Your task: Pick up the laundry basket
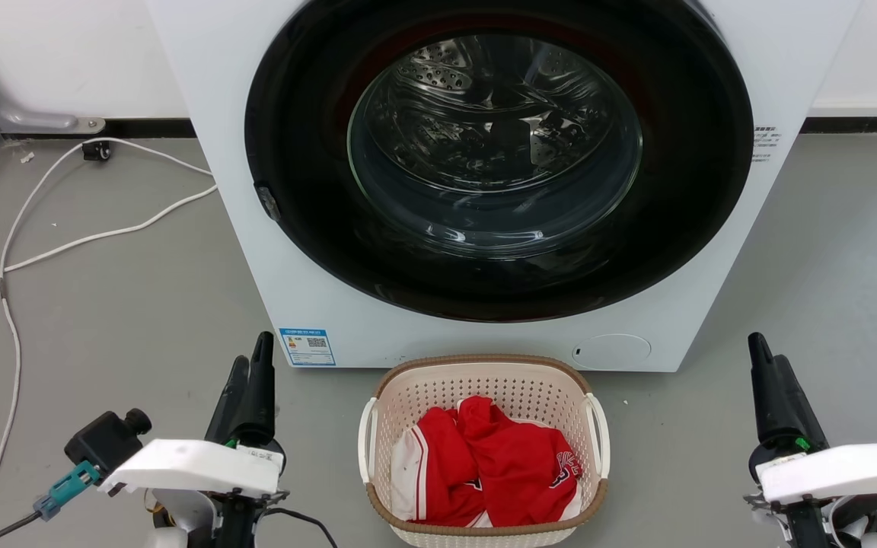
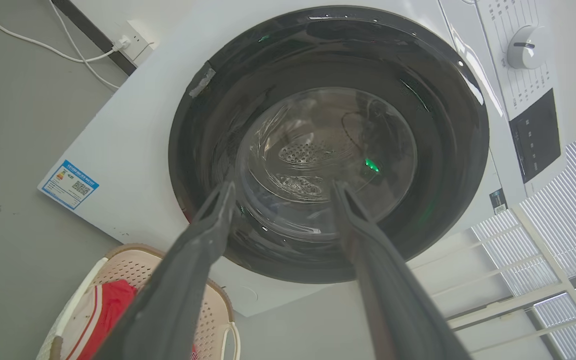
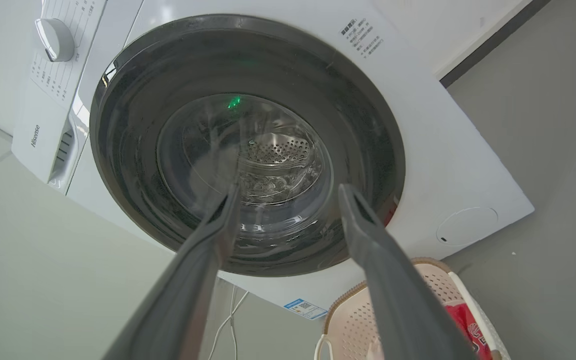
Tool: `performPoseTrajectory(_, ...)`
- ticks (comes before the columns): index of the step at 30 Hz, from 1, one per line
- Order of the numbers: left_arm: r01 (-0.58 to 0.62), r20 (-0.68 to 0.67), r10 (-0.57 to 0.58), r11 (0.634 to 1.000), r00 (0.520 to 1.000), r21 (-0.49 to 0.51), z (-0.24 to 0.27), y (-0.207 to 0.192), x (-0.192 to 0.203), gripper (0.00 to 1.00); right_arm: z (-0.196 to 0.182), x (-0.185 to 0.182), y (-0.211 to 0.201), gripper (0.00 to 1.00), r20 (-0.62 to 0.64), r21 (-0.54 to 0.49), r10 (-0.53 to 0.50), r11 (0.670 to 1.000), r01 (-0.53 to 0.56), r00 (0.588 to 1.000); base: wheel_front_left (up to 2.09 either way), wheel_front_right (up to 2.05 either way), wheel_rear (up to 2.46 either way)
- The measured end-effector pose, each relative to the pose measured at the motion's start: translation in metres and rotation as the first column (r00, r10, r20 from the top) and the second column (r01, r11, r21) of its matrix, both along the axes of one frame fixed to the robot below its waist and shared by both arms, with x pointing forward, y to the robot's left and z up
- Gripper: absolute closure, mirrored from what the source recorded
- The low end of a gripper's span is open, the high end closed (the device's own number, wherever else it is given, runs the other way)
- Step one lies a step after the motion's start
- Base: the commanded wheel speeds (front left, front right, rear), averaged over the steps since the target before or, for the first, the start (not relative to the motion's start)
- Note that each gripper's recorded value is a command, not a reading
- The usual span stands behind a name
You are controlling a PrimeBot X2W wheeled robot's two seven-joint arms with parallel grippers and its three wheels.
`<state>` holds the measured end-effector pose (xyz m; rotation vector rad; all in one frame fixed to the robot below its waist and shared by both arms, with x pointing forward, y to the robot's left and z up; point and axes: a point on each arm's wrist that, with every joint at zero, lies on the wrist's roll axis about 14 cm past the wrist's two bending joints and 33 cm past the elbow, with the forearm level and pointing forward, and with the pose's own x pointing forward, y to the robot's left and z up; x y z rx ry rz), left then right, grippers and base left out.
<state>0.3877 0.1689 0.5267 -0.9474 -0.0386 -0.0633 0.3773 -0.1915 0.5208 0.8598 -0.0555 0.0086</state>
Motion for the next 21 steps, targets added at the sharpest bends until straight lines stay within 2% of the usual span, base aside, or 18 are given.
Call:
performPoseTrajectory(8,0.003,0.018,-0.006,0.990,1.000,0.143,0.003,-0.006,0.000,0.00,0.001,-0.003,0.003,0.00,0.008,-0.159,0.004,0.987,-0.003,1.000,0.00,0.00,0.00)
performPoseTrajectory(21,-0.012,0.059,-0.008,0.945,0.998,0.326,0.009,-0.011,0.000,0.00,0.004,-0.005,0.009,0.00,0.031,-0.359,0.018,0.933,-0.005,0.999,0.00,0.00,0.00)
